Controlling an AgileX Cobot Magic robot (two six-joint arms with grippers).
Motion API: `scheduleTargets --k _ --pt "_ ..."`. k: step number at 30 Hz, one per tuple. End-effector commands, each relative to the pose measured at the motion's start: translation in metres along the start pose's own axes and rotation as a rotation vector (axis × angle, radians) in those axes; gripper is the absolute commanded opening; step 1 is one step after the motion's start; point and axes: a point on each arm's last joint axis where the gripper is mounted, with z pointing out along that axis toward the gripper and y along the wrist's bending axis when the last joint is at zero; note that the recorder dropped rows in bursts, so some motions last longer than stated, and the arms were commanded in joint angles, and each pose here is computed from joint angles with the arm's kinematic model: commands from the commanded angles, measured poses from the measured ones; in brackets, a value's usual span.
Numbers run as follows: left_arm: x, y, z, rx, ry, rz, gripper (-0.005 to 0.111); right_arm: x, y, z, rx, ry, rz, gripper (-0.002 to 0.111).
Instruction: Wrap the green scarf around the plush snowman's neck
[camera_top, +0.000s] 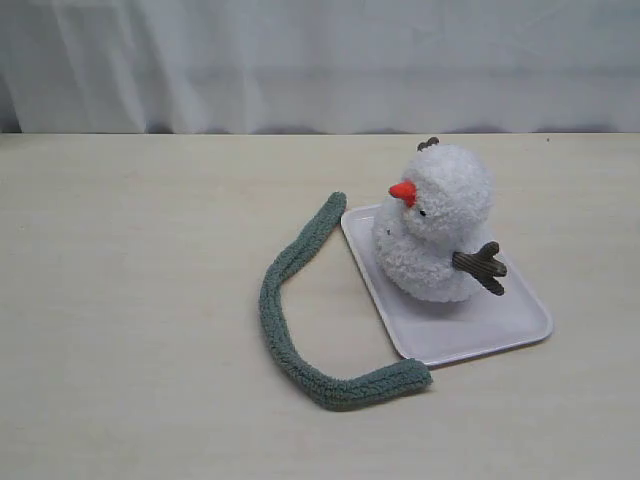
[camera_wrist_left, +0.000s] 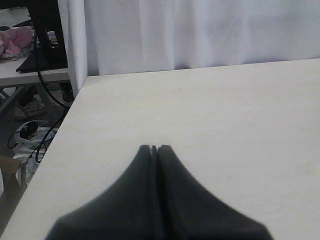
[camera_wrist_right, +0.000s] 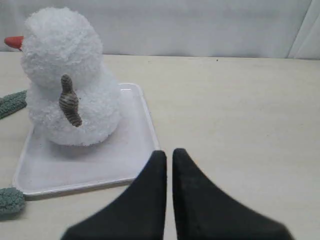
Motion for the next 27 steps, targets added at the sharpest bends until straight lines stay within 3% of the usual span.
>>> scheduleTargets --k 1,7,10,12,16,18,22,27 --pt "0.0 0.0 0.0 -0.001 -0.007 -0.003 0.0 -0.003 -0.002 0.0 0.021 -0.034 -0.081 0.004" --pt "0.0 0.0 0.0 -0.001 -0.007 -0.003 0.0 -0.025 0.0 -0.004 0.03 -0.288 -0.186 0.004" --pt "0.0 0.0 0.0 -0.001 -0.007 -0.003 0.0 -0.045 0.004 -0.012 0.004 -0.526 -0.186 0.004" --pt "0.0 0.0 0.0 -0.001 -0.007 -0.003 0.0 -0.062 0.006 -0.025 -0.056 -0.755 -0.026 0.004" --pt "0.0 0.0 0.0 -0.001 -0.007 -0.003 0.0 -0.075 0.007 -0.041 -0.286 -0.959 0.361 0.004" --pt "0.0 0.0 0.0 -0.001 -0.007 -0.003 0.0 -0.076 0.008 -0.042 -0.296 -0.959 0.367 0.004" --pt "0.0 0.0 0.0 -0.001 -0.007 -0.003 0.0 -0.08 0.004 -0.035 -0.23 -0.761 0.398 0.006" --pt "0.0 0.0 0.0 -0.001 -0.007 -0.003 0.0 -0.099 0.004 -0.041 -0.212 -0.696 0.368 0.024"
